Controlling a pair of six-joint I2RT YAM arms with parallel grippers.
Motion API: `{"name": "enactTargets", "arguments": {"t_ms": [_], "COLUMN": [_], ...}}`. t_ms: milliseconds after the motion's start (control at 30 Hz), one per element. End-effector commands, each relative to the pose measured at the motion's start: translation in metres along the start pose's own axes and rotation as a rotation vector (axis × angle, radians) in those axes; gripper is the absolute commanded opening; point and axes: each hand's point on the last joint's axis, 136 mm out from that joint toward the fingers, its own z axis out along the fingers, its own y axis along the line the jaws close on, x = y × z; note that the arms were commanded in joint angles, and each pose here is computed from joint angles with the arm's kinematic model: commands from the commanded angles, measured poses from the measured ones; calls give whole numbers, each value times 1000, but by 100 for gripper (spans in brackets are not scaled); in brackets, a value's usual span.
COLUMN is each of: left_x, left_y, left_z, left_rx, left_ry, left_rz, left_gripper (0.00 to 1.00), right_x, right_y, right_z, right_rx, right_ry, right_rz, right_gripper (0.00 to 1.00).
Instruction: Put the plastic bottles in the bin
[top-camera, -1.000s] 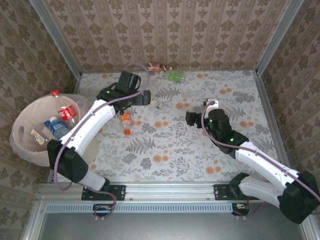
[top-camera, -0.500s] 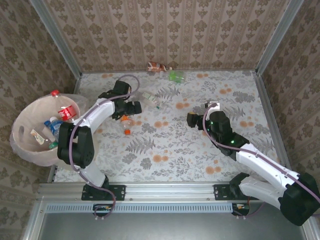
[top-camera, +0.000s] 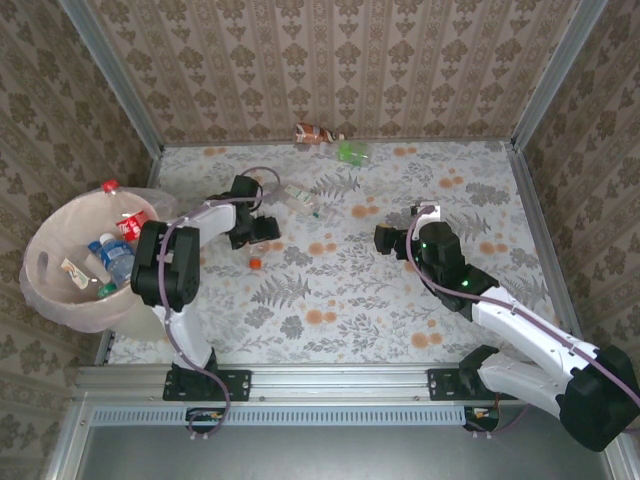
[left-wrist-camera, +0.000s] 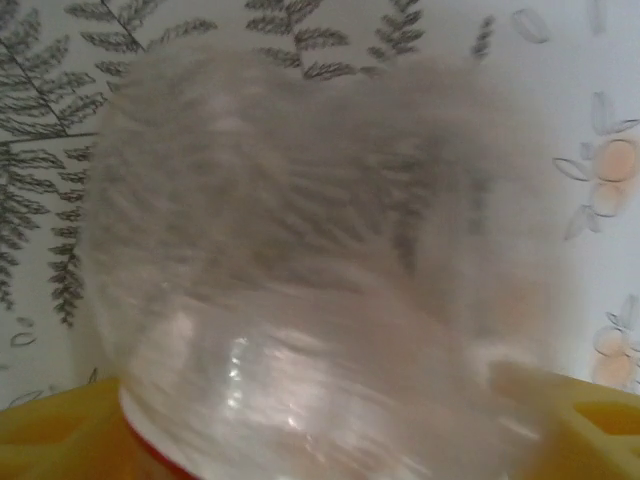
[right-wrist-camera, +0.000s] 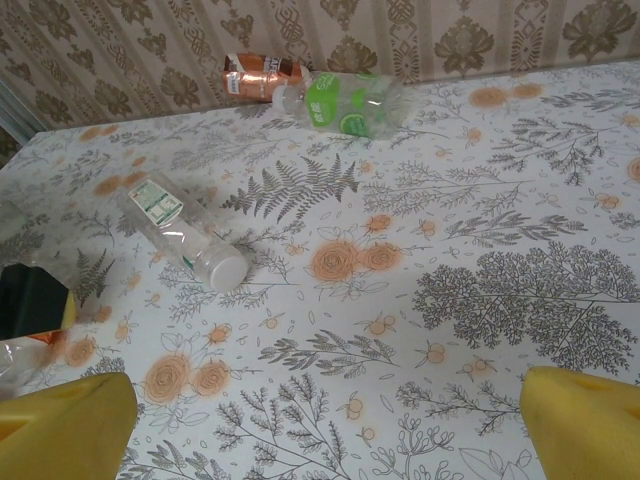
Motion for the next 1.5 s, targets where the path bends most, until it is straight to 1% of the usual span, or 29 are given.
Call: {"name": "enactTargets", "arguments": {"t_ms": [0, 100, 233, 300, 367, 500, 533, 633, 733, 867, 1000, 1167, 1267, 1467], "left_x": [-6, -7, -10, -16, -22, -33, -34, -38, -38, -38, -36, -29, -27, -24], "left_y": [-4, -3, -8, -13, -18, -29, -32, -36, -43, -49, -47, -47, -37, -2], "left_z": [10, 10, -9, -29, -53, -109, -124, -162, -198, -245, -290, -343, -371, -414], "left_rx": [13, 2, 2, -5, -22, -44, -48, -25, 43, 101, 130, 179, 142, -40], "left_ry": [-6, -11, -48, -92, -152, -289, -324, -411, -486, -573, -666, -756, -829, -905], "left_rz": [11, 11, 49, 80, 110, 167, 181, 191, 204, 230, 250, 268, 284, 289], "left_gripper": [71, 60, 52, 50, 50, 47, 46, 45, 45, 45, 45, 45, 45, 45], "right_x": [-5, -5, -6, -6, -8, -21, -24, -29, -28, -25, -24, -25, -25, -23], "right_y": [-1, -3, -3, -2, 4, 37, 44, 55, 66, 84, 90, 94, 95, 97], "right_z": [-5, -6, -7, -6, -5, -14, -16, -19, -19, -22, -18, -14, -11, -6], "right_rx": [3, 7, 8, 4, -31, -222, -262, -321, -374, -457, -460, -462, -461, -457], "right_ry": [-5, -7, -10, -12, -19, -84, -103, -127, -112, -97, -87, -86, -80, -67], "right_rz": [10, 10, 12, 13, 11, 9, 7, -11, -35, -66, -74, -81, -85, -94], "right_gripper": [100, 100, 100, 100, 100, 100, 100, 100, 100, 100, 100, 100, 100, 100]}}
